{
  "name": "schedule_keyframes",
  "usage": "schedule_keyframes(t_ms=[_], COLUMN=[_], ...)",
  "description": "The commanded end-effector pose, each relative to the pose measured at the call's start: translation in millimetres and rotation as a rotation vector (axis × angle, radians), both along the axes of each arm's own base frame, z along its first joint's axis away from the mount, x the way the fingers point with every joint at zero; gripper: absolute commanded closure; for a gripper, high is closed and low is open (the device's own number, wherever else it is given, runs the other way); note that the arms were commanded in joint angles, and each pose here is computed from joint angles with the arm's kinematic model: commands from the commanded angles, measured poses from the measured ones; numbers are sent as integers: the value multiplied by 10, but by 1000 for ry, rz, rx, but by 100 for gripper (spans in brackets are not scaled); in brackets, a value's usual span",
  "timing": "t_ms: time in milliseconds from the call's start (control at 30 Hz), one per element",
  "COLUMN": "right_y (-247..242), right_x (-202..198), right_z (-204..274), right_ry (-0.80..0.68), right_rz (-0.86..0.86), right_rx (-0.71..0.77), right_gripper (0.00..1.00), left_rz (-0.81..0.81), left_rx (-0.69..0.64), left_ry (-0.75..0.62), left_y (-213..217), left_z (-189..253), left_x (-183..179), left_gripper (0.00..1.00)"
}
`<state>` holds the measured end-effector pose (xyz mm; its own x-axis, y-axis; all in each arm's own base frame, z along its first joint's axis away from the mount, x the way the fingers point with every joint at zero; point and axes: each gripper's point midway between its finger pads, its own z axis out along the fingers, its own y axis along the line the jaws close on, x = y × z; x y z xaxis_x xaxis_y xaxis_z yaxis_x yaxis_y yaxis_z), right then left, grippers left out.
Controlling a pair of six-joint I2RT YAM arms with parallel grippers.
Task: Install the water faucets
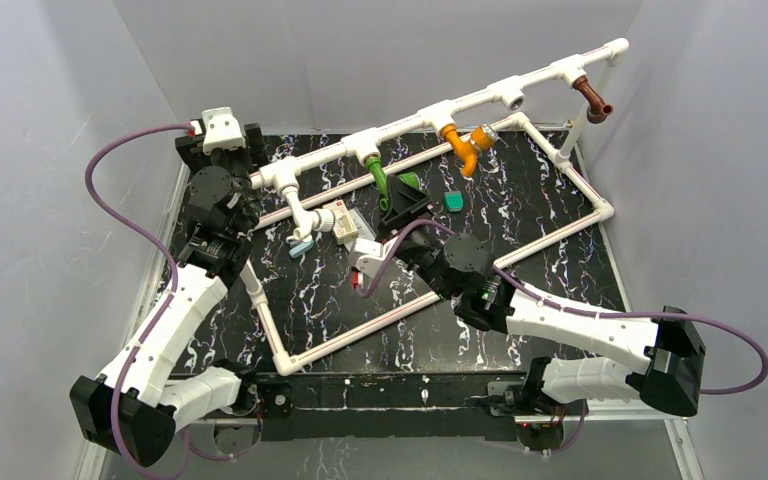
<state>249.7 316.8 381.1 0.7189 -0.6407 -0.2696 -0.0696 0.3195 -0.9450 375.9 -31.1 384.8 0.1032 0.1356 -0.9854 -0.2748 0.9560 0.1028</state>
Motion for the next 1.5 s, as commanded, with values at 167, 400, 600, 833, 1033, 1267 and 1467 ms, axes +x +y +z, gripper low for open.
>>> schedule_keyframes(t_ms=[167, 400, 600, 833, 1033, 1267, 1467], right_y=[-126, -121, -90, -99, -130, -219, -287], right_x=[20, 31, 7, -37, -60, -145, -147], right_z=[335, 321, 357, 457, 533, 638, 624], right_ry=[5, 71, 230, 488, 682, 921, 1119], right_rz=[-22, -10, 47, 135, 202, 326, 410], right_rx=[179, 256, 449, 835, 1156, 1544, 1890], right_gripper=[67, 99, 99, 99, 99, 99, 99], left_rz=[-103, -103, -103, -104, -104, -105, -105], left_rx=[244, 245, 244, 243, 244, 244, 243], left_ry=[666, 664, 662, 661, 662, 663, 661], left_y=[-174, -173, -171, -170, -172, -172, -171], left_z=[-2014, -2004, -1996, -1987, -1993, -1994, -1987], left_x=[-189, -192, -197, -196, -196, -197, -199], left_gripper=[26, 26, 26, 26, 26, 26, 26])
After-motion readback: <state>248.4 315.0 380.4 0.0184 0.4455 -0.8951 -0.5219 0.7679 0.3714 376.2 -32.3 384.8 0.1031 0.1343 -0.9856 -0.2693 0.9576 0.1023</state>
